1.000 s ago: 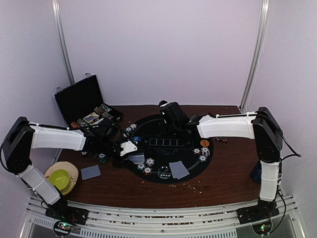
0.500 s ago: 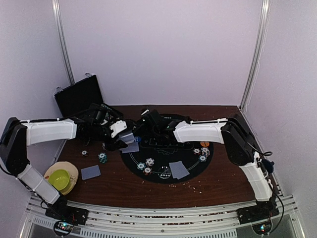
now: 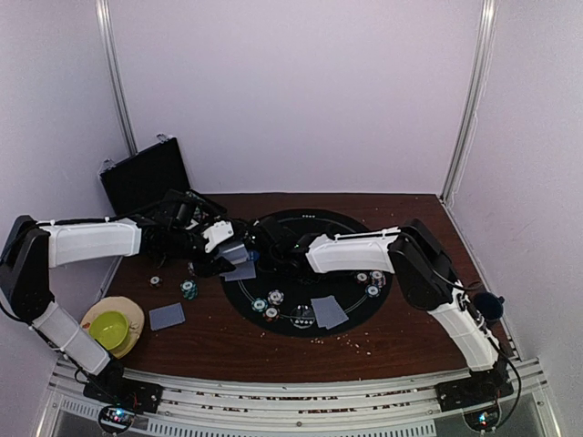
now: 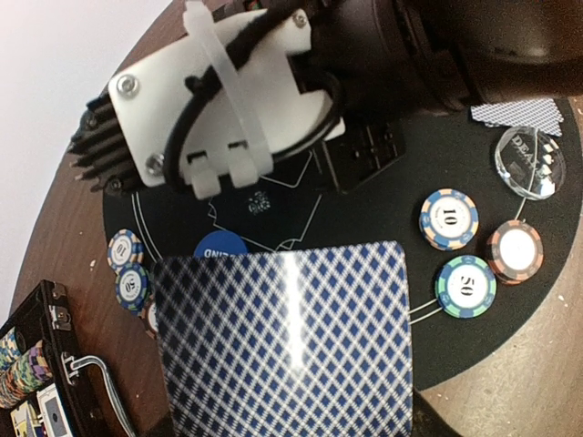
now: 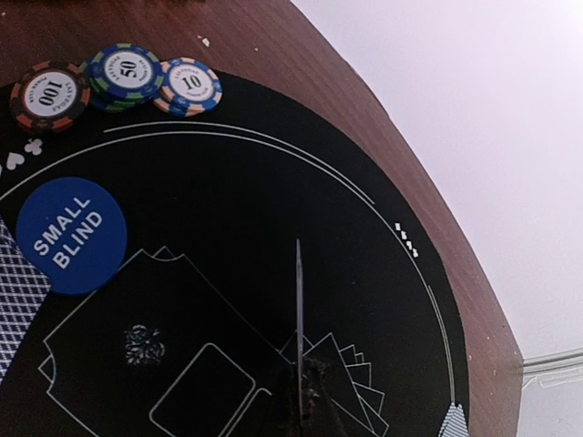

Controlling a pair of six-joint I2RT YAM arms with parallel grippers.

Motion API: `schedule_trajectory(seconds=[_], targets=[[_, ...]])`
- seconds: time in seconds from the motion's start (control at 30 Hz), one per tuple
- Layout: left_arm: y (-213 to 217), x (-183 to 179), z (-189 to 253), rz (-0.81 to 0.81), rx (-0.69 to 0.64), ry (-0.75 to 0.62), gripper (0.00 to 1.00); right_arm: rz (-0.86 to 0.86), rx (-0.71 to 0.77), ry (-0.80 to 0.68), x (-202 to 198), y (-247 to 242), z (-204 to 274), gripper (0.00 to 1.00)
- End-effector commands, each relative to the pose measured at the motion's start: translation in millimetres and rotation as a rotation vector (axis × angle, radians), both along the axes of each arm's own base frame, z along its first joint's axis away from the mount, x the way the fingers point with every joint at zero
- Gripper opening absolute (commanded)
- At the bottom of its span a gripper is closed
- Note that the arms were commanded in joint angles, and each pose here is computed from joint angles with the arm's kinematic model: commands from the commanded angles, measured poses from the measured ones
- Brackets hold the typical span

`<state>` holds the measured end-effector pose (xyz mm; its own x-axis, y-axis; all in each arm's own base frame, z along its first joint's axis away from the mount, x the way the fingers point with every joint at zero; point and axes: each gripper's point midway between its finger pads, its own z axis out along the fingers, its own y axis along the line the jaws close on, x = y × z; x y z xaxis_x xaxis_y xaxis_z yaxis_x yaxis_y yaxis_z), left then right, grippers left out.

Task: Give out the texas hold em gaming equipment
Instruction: Flop the poker card in the community card area.

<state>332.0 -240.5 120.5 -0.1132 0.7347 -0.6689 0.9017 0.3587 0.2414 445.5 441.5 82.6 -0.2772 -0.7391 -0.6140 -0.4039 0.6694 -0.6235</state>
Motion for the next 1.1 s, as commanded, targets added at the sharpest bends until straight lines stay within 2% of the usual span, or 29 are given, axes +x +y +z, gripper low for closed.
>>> schedule_trajectory(seconds=[0.0, 0.2, 0.63, 0.73, 0.83, 1.07], targets=[[-4.8, 5.6, 19.1, -0.002, -0.05, -0.044, 0.51, 0.063, -0.003, 0.049, -6.6, 17.2, -17.2, 0.0], [-5.5, 4.6, 19.1, -0.007, -0.053, -0.043, 0.52, 0.109, 0.028, 0.085, -11.8, 27.3, -28.5, 0.03], [-6.2, 3.5, 19.9, -0.014, -0.058, -0.044, 0.52, 0.18, 0.043, 0.113, -21.0, 34.4, -44.4, 0.02], [-6.5, 3.3, 19.6, -0.015, -0.059, -0.042, 0.52, 0.184, 0.043, 0.114, -21.2, 34.3, -44.5, 0.06], [-6.7, 3.3, 18.9, -0.016, -0.058, -0.041, 0.52, 0.187, 0.045, 0.114, -21.9, 34.1, -43.3, 0.17], [-6.6, 2.8, 19.7, -0.018, -0.059, -0.043, 0.52, 0.199, 0.055, 0.122, -25.0, 33.8, -41.7, 0.25]])
